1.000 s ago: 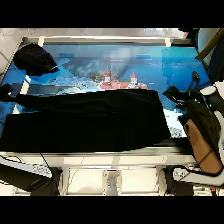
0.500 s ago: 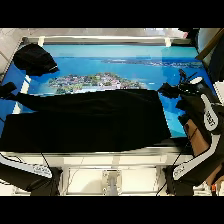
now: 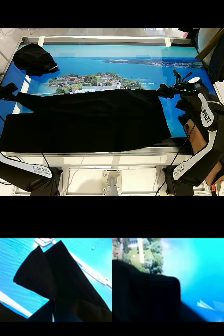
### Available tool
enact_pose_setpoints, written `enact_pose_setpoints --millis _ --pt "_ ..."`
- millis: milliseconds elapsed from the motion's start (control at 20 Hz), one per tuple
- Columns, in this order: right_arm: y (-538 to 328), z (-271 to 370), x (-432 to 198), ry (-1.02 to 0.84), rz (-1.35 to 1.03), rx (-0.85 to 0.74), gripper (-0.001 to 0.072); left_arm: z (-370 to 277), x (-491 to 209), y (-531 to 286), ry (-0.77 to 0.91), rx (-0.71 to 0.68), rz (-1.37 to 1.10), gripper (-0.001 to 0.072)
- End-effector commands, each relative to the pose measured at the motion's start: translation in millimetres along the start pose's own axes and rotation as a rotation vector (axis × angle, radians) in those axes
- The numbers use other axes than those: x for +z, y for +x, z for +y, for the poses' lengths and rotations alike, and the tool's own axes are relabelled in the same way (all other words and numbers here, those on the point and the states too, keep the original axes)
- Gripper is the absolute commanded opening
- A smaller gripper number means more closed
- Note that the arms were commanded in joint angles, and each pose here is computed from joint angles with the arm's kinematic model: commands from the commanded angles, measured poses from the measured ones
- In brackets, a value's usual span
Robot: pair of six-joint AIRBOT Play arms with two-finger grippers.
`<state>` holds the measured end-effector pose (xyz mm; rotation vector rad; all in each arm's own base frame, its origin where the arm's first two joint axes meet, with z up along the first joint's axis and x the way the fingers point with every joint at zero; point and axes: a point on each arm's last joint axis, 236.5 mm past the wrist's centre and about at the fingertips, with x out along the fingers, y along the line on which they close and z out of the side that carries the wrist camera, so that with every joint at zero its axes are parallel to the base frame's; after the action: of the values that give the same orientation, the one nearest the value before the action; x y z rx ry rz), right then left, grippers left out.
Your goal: Fold the clothes and pants, and hang the long-sleeved shirts on hangers.
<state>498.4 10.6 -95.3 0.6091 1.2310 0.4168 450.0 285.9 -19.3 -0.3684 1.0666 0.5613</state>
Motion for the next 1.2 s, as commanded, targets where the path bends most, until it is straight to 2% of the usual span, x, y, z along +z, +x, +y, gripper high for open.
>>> enact_pose_setpoints --millis 0,250,450,750,950,1150 --pt "0 16 12 -0.008 -0.050 0.069 0.0023 0 -2 3 0.000 0.000 0.007 0.0006" --pt "-37 36 30 -0.030 -0.063 0.102 0.0023 -3 17 -7 0.002 -0.008 -0.069 0.0007" --pt "-83 23 42 -0.021 -0.108 -0.040 0.0023 -23 42 -16 0.013 -0.047 -0.180 0.0006" --pt "-101 -25 44 0.116 -0.140 -0.244 0.0023 -43 63 -22 0.040 -0.073 -0.278 0.0006" --pt "-91 -15 58 0.097 -0.189 -0.229 0.0023 -50 53 -22 0.045 -0.083 -0.238 0.0007" --pt "-90 2 89 0.063 -0.309 -0.207 0.0023 -61 77 -36 0.019 -0.127 -0.333 0.0006"
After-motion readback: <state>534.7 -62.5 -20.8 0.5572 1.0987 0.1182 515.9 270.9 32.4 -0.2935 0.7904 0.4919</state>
